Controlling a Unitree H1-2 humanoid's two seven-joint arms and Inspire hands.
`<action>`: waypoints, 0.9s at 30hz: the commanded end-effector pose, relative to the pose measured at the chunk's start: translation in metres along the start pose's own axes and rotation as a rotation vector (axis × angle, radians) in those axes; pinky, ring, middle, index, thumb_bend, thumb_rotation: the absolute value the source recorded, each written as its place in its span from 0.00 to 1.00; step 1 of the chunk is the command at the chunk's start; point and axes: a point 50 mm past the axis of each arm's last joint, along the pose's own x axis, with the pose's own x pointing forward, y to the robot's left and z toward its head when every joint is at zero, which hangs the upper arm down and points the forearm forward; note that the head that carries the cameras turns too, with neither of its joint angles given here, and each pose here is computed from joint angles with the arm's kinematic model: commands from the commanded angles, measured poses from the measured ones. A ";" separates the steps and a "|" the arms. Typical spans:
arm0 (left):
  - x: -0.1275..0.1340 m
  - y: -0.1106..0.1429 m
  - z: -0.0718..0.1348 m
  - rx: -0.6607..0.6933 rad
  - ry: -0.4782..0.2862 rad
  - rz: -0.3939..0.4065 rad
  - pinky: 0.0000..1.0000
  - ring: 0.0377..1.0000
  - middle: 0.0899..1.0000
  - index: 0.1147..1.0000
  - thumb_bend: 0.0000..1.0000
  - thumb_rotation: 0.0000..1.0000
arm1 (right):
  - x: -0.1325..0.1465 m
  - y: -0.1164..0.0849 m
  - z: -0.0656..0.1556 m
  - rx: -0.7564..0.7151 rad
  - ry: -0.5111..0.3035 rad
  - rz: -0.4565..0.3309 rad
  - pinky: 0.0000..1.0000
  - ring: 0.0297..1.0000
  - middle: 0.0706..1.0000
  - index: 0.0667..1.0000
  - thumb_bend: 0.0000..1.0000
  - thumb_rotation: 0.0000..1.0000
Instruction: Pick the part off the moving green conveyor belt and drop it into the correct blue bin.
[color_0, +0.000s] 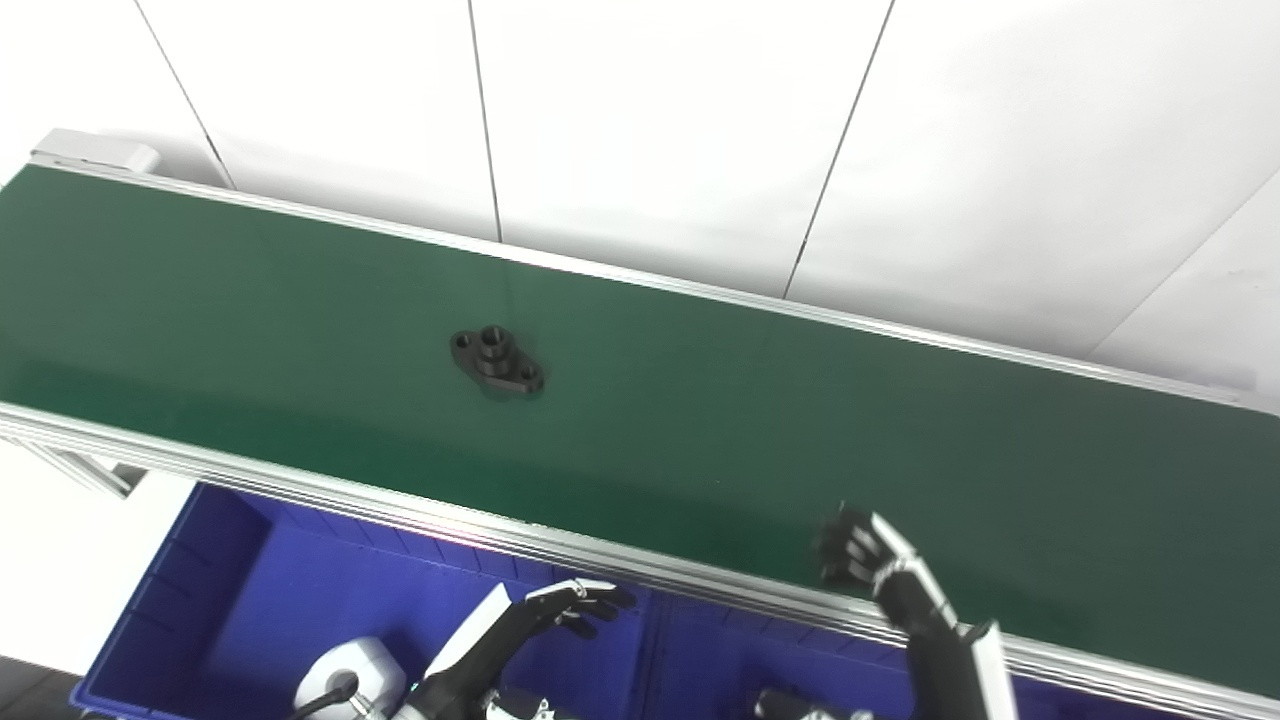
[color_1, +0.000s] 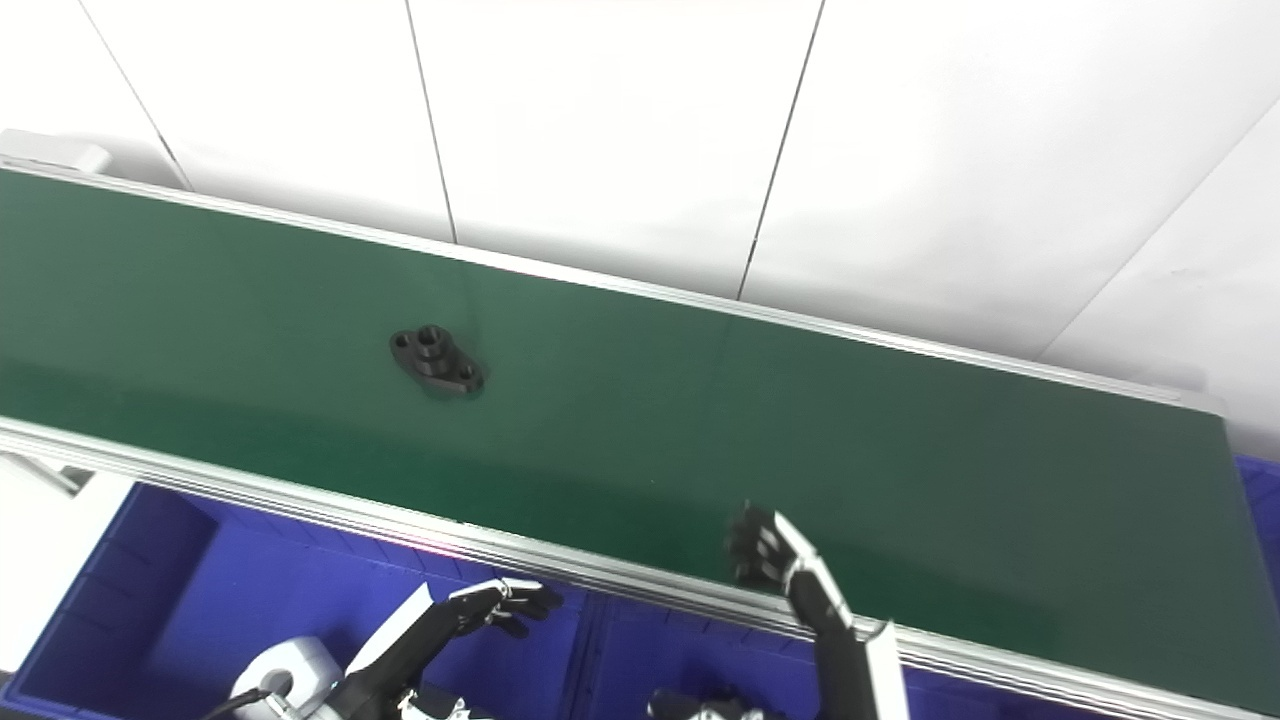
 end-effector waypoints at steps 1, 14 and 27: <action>0.003 0.004 0.005 0.001 -0.051 0.020 0.66 0.75 0.79 0.71 0.88 0.33 | 0.013 -0.007 0.013 -0.028 -0.037 -0.004 0.66 0.74 0.78 0.83 0.81 0.29; 0.003 0.011 0.002 0.009 -0.043 0.032 0.67 0.76 0.79 0.71 0.88 0.33 | 0.092 -0.030 0.023 -0.255 -0.072 0.053 0.63 0.72 0.77 0.82 0.83 0.39; -0.001 0.021 -0.001 0.035 -0.035 0.035 0.66 0.74 0.79 0.71 0.89 0.34 | 0.156 -0.027 0.025 -0.338 -0.052 0.194 0.65 0.73 0.78 0.85 0.78 0.30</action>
